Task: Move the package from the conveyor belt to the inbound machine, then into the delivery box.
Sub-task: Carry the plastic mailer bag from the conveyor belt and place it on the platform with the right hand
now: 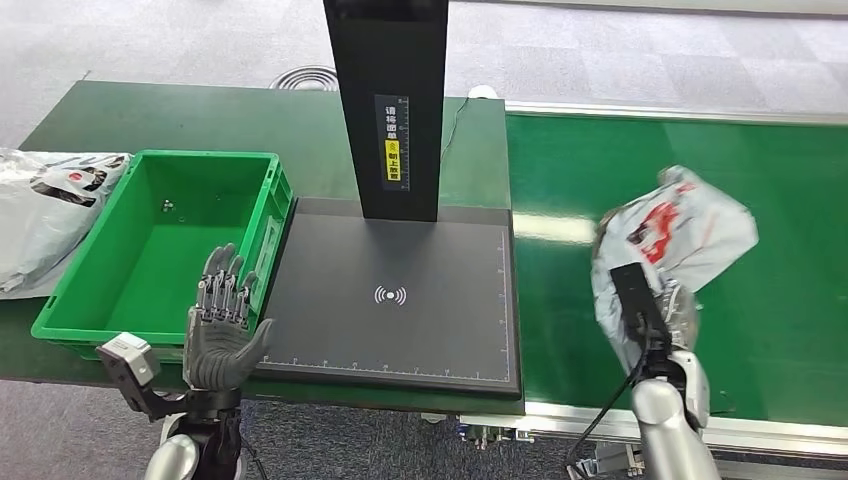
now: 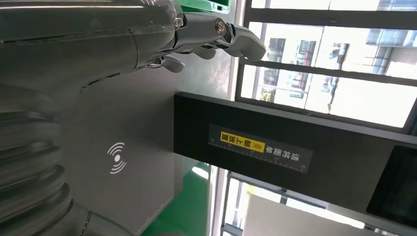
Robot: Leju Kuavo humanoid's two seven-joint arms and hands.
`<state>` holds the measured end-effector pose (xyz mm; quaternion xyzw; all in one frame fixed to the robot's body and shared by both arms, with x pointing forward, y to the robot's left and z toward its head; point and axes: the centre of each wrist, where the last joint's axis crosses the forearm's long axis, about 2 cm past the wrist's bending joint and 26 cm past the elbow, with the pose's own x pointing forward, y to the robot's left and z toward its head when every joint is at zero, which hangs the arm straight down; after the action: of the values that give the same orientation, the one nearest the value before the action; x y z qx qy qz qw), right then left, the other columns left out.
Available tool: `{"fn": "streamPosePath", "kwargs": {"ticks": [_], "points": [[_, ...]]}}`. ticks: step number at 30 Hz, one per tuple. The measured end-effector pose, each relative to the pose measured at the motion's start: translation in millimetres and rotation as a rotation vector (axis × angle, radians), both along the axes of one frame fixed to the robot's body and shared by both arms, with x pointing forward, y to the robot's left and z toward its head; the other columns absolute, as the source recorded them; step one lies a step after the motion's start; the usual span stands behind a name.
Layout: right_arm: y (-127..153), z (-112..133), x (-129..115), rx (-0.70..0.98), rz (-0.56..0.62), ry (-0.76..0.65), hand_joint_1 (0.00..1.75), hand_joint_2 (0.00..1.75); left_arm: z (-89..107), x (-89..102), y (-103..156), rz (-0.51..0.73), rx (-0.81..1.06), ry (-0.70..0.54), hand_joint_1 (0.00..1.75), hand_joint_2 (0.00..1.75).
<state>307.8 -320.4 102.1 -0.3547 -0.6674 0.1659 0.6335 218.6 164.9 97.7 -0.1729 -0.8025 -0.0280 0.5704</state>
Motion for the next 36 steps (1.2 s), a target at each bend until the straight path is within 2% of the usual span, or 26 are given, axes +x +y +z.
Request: {"fn": "streamPosePath", "kwargs": {"ticks": [3,6,8,12,18,21,23,25,28,30,32,36], "points": [[-8,33,2,0.027,-0.069,-0.315,1.75,1.75,0.0,-1.3,0,0.012,-0.001,-0.010,0.00,1.75],[1,66,4,-0.014,-0.073,-0.723,1.75,1.75,0.8,0.2,-2,0.020,-0.006,-0.034,0.00,1.75],[5,85,4,-0.020,-0.071,-0.903,1.75,1.75,1.4,1.4,-4,0.018,-0.008,-0.041,0.00,1.75],[4,109,-2,0.054,-0.122,-1.076,1.75,1.75,0.4,1.3,-5,0.017,-0.009,-0.041,0.00,1.75],[1,126,-9,0.077,-0.160,-1.161,1.75,1.75,0.0,0.8,-7,0.015,-0.011,-0.045,0.00,1.75],[3,130,-9,0.101,-0.135,-1.151,1.75,1.75,0.1,0.8,-7,0.014,-0.011,-0.047,0.00,1.75],[9,135,-4,0.125,-0.011,-1.077,1.75,1.75,0.4,1.3,-7,0.010,-0.011,-0.053,0.00,1.75],[19,143,3,0.089,0.174,-0.972,1.75,1.75,1.3,2.9,-7,0.001,-0.009,-0.065,0.00,1.75],[27,148,9,0.021,0.301,-0.897,1.75,1.75,2.3,4.8,-7,-0.006,-0.007,-0.077,0.00,1.75],[44,152,22,-0.093,0.489,-0.754,1.75,1.75,4.1,8.4,-7,0.000,-0.007,-0.094,0.00,1.75],[66,153,42,-0.251,0.721,-0.529,1.75,1.75,6.2,13.0,-5,0.018,-0.009,-0.110,0.00,1.75],[95,134,72,-0.390,1.033,-0.193,1.75,1.75,6.1,15.5,3,0.128,0.049,-0.132,0.00,1.75]]}}
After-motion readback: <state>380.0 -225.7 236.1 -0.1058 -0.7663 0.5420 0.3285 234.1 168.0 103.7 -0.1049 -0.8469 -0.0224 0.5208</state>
